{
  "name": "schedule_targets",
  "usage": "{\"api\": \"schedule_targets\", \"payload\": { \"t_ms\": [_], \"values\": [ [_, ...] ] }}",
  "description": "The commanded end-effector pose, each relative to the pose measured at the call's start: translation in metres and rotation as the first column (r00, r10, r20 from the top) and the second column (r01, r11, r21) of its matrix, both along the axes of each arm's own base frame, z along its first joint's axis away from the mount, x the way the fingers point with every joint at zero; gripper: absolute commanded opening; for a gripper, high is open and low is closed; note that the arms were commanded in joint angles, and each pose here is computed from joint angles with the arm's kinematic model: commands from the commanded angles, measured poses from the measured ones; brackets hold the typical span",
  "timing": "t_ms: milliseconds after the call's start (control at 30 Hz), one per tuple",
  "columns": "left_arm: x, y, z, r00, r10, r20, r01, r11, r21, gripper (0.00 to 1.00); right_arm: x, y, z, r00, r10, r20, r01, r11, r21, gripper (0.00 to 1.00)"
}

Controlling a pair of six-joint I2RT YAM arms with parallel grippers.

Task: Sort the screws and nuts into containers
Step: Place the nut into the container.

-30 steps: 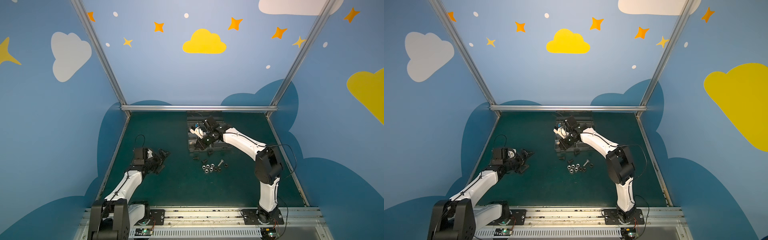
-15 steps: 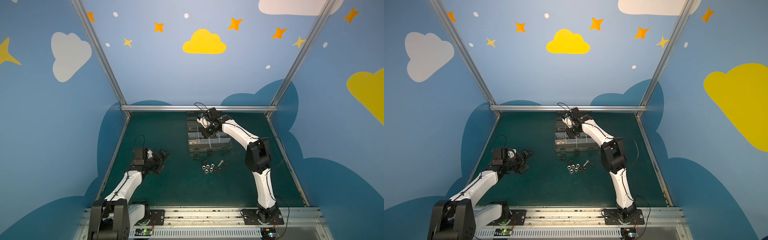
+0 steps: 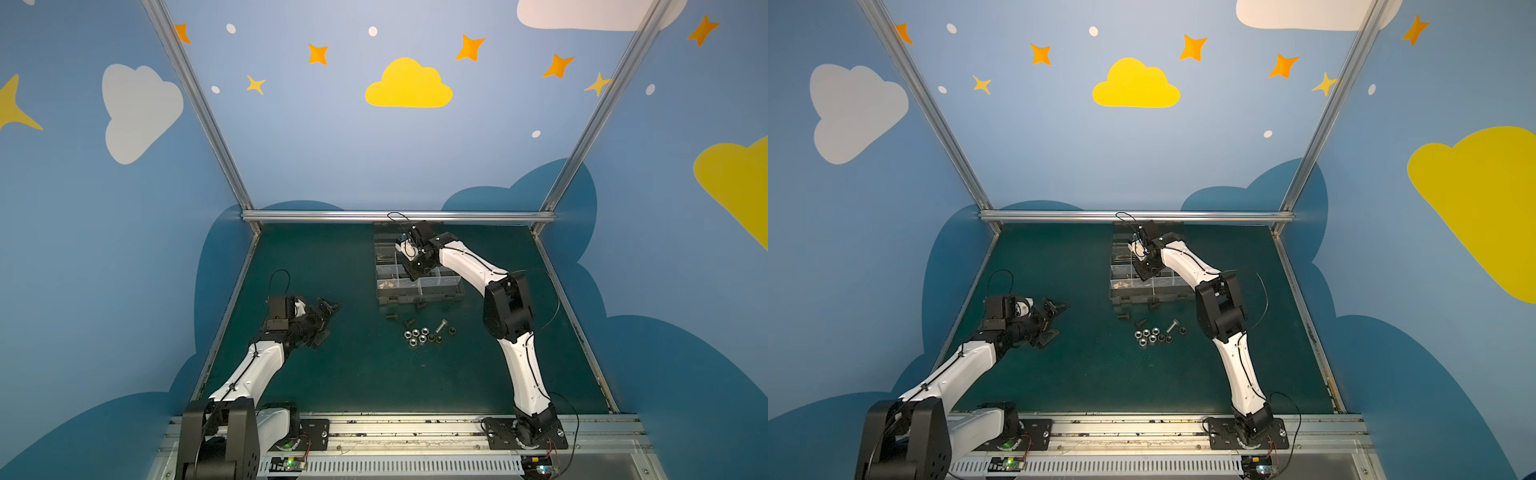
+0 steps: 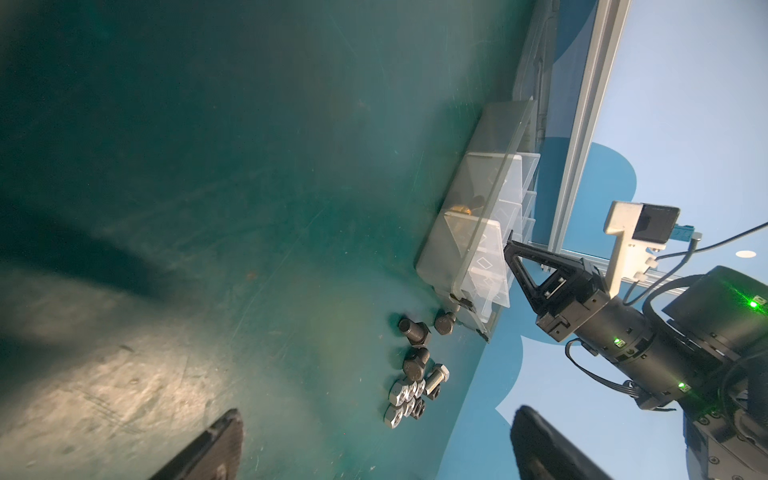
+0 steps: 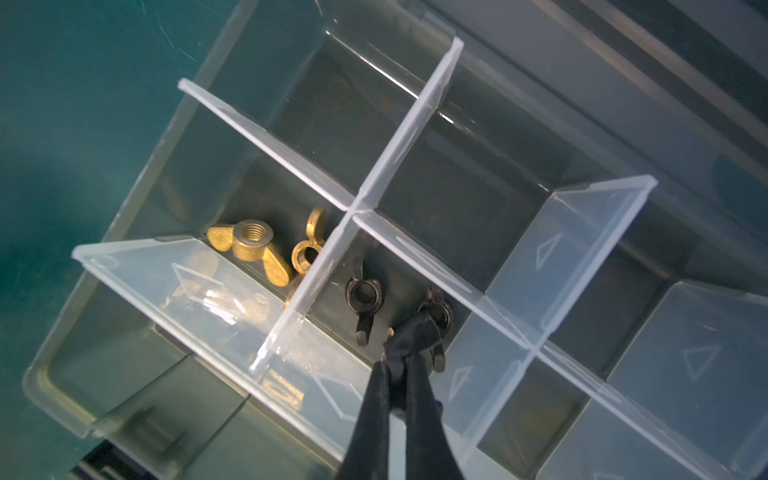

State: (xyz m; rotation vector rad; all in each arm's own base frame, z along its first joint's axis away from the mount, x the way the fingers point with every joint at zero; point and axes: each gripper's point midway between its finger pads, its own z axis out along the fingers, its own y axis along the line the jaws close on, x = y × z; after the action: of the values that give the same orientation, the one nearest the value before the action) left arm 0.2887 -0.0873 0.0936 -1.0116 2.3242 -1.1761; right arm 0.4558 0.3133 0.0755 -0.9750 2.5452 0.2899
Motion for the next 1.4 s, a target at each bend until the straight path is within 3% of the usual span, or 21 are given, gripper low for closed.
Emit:
{"api": "schedule_targets", "payload": {
  "t_ms": [0,167,300,567,800,1033,1367],
  "values": [
    [0.001,0.000,0.000,1.000,-0.011,0.010,0.011,1.000,0.004,1.00,0.006,0.000,0.010,1.000,0.006,0.020,-0.006,1.000,0.008,0.02],
    [0.005,0.000,0.001,1.000,-0.012,0.016,0.012,1.000,0.003,1.00,0.006,0.000,0.018,1.000,-0.001,0.031,0.001,1.000,0.016,0.32],
    [0.007,-0.002,0.001,1.000,-0.020,0.014,0.020,1.000,-0.003,1.00,0.004,0.000,0.034,0.999,0.000,0.047,-0.001,0.999,0.032,0.40],
    [0.009,-0.004,0.001,0.999,-0.030,0.024,0.030,1.000,-0.002,1.00,-0.017,-0.008,0.087,0.995,-0.007,0.098,-0.002,0.996,0.089,0.45],
    [0.013,-0.013,0.001,0.998,-0.056,0.025,0.056,0.998,-0.008,1.00,-0.057,-0.028,0.104,0.996,-0.042,0.080,0.033,0.994,0.105,0.49],
    [0.020,-0.022,0.002,0.996,-0.085,0.028,0.085,0.996,-0.001,1.00,-0.107,-0.058,0.079,0.994,-0.113,-0.015,0.114,0.991,0.077,0.51],
    [0.027,-0.041,-0.006,0.990,-0.140,-0.002,0.140,0.990,0.002,1.00,-0.169,-0.119,0.012,0.944,-0.294,-0.153,0.276,0.953,-0.126,0.52]
  ]
}}
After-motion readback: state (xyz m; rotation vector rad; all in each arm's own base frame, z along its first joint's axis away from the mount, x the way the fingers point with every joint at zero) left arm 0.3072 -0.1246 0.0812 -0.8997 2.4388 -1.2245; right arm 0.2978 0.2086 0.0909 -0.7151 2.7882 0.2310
